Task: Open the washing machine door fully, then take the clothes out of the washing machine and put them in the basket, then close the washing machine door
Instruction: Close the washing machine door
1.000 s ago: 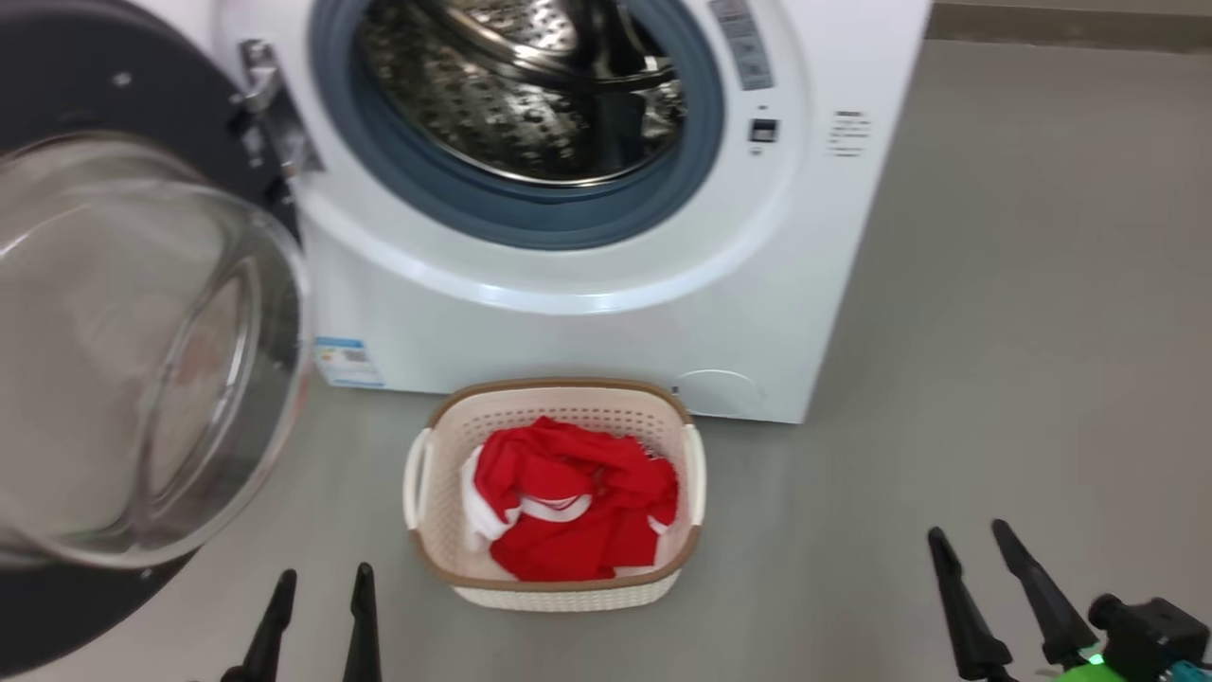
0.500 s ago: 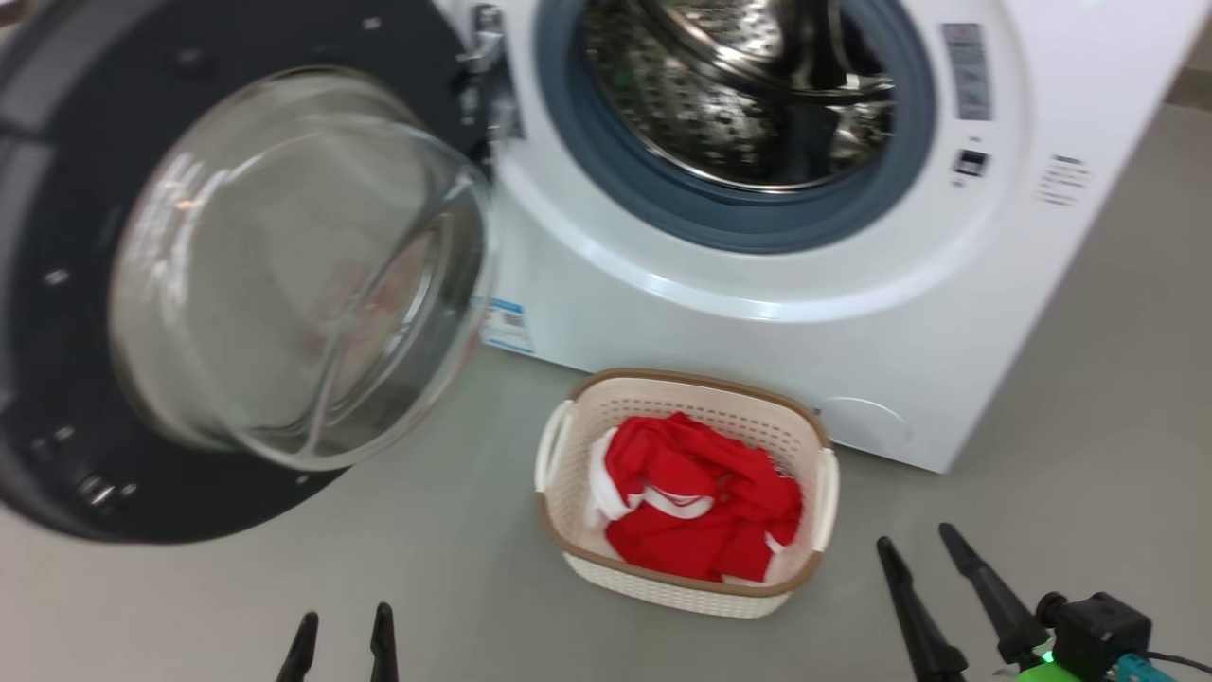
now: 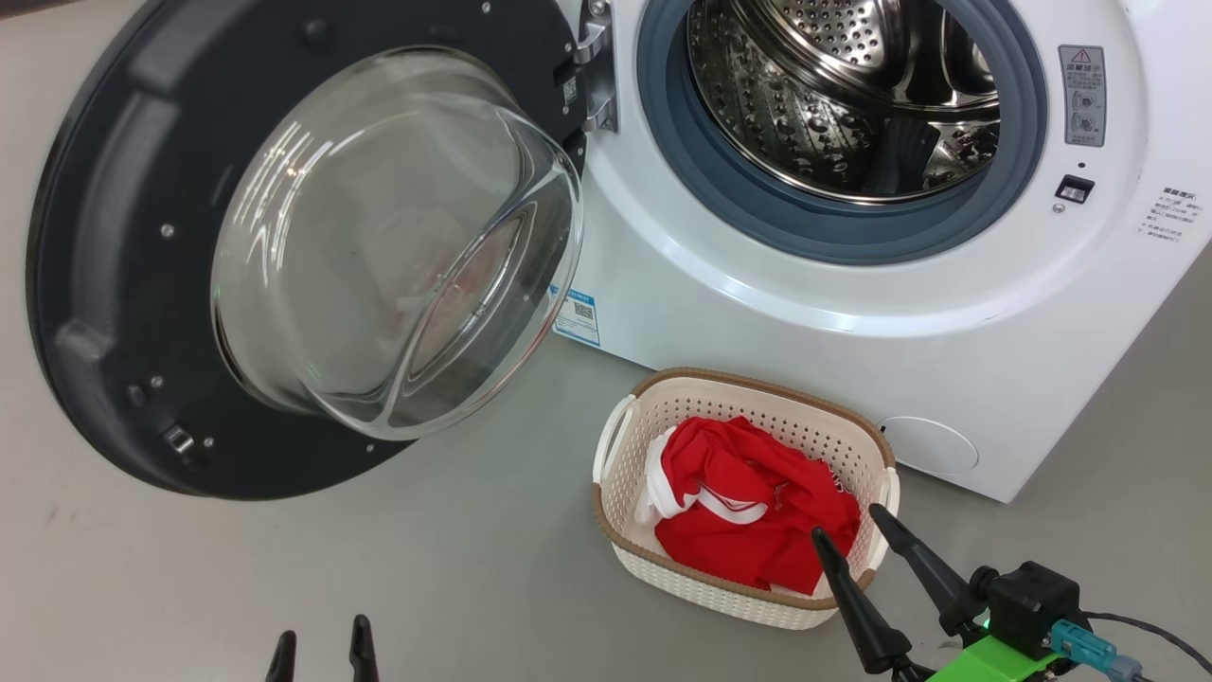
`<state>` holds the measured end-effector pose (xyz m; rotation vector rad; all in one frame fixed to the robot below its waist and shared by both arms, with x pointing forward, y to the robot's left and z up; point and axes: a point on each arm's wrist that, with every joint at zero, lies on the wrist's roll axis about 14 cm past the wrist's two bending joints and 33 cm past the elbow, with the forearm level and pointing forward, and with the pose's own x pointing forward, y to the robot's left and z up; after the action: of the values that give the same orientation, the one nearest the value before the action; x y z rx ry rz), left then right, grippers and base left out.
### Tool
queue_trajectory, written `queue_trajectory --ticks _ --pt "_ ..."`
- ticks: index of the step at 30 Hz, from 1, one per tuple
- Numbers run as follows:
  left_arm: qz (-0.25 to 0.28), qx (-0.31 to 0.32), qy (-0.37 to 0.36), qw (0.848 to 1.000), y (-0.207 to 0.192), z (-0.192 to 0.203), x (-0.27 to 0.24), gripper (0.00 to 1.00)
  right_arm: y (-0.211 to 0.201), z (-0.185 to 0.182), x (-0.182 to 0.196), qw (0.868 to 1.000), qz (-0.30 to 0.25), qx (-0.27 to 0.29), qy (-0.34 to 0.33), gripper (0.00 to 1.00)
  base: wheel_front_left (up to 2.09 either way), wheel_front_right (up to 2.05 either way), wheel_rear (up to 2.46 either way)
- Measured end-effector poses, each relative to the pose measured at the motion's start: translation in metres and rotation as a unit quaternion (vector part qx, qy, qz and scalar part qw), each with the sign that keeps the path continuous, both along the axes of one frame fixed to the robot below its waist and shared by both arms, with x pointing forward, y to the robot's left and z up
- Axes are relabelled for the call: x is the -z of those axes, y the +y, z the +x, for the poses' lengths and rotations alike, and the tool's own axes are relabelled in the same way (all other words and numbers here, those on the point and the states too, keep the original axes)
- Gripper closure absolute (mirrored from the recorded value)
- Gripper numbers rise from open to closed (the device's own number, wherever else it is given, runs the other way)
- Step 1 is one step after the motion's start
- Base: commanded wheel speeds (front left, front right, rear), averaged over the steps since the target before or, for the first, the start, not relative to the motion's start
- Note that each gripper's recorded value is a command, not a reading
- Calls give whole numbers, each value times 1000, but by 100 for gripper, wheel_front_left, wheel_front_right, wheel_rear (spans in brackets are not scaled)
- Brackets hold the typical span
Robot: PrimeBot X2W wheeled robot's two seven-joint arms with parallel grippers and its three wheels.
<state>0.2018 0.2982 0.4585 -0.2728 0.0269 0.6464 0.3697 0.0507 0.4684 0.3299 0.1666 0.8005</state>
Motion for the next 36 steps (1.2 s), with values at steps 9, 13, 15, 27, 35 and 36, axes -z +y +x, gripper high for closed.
queue_trajectory --ticks 9,13,15,27,35,36 --pt "-4 2 -17 1000 0 1 -8 59 -2 1 0 1000 -1 2 0 0 0 0 0" --pt "26 10 -61 998 10 14 -39 100 -5 4 2 1000 1 10 3 0 0 0 0" --pt "65 4 -97 993 24 21 -70 100 -7 6 4 1000 2 15 7 0 0 0 0" --pt "257 -49 -284 923 112 16 -250 100 -23 17 10 998 9 51 19 0 0 0 0" --pt "148 -80 -281 945 193 35 -238 100 -32 25 14 997 10 67 24 0 0 0 0" --pt "102 -85 -277 952 204 40 -225 100 -33 25 15 997 10 70 25 0 0 0 0"
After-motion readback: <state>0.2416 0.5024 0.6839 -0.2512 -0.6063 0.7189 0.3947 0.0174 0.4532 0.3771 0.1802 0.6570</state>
